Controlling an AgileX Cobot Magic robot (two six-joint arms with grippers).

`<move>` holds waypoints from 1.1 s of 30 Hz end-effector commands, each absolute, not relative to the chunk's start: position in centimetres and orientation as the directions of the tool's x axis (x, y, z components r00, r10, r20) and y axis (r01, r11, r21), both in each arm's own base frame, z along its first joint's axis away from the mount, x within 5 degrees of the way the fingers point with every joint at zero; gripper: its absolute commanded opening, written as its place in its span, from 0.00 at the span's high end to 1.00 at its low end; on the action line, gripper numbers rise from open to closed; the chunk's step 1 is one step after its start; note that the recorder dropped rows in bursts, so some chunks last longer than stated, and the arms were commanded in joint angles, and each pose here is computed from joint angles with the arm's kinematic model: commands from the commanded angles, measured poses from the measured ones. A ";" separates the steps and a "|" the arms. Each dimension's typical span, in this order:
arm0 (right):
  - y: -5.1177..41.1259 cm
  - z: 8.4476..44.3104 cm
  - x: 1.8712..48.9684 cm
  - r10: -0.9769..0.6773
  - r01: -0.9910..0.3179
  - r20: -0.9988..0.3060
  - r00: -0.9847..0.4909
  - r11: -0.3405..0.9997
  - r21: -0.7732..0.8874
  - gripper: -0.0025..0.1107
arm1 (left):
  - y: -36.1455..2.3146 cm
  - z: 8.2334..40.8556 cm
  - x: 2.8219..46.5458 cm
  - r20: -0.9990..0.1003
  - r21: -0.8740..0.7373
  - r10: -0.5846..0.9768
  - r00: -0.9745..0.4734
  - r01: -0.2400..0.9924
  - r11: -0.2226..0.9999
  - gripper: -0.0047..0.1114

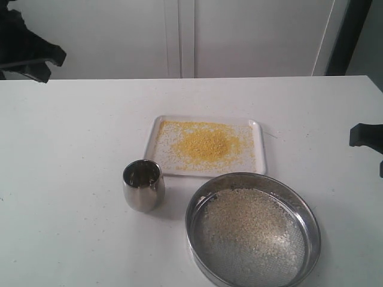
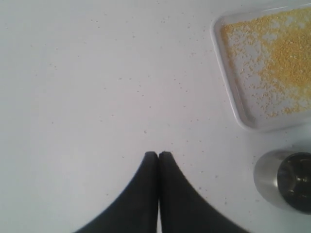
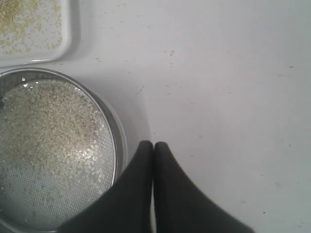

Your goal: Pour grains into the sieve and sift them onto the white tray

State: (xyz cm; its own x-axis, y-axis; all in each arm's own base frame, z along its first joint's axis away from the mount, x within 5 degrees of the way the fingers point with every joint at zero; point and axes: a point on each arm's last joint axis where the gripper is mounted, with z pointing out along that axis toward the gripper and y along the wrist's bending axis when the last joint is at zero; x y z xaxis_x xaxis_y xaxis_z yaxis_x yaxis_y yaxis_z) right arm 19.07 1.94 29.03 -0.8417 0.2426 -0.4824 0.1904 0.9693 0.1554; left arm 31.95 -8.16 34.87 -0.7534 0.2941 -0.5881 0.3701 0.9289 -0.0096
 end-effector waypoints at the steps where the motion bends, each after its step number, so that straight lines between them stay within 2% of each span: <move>1: 1.7 29.1 19.0 0.252 0.200 -0.496 -0.831 0.967 0.157 0.98 | -7.7 33.8 30.2 -0.572 -0.005 0.301 -0.763 0.371 0.929 0.96; 8: 1.7 29.1 19.0 0.252 0.200 -0.496 -0.831 0.967 0.157 0.98 | -6.9 32.3 28.3 -0.612 -0.001 0.272 -0.742 0.345 0.939 0.96; 17: 1.7 29.1 19.0 0.252 0.200 -0.496 -0.831 0.967 0.157 0.98 | -3.7 30.8 25.6 -0.600 -0.137 0.067 -0.797 0.185 0.973 0.96; 26: 1.7 29.1 19.0 0.252 0.200 -0.496 -0.831 0.967 0.157 0.98 | -2.4 30.0 22.4 -0.653 -0.122 0.023 -0.757 0.136 0.983 0.96; 33: 1.7 29.1 19.0 0.252 0.200 -0.496 -0.831 0.967 0.157 0.98 | -2.2 28.6 19.5 -0.650 -0.111 0.035 -0.759 0.140 0.984 0.96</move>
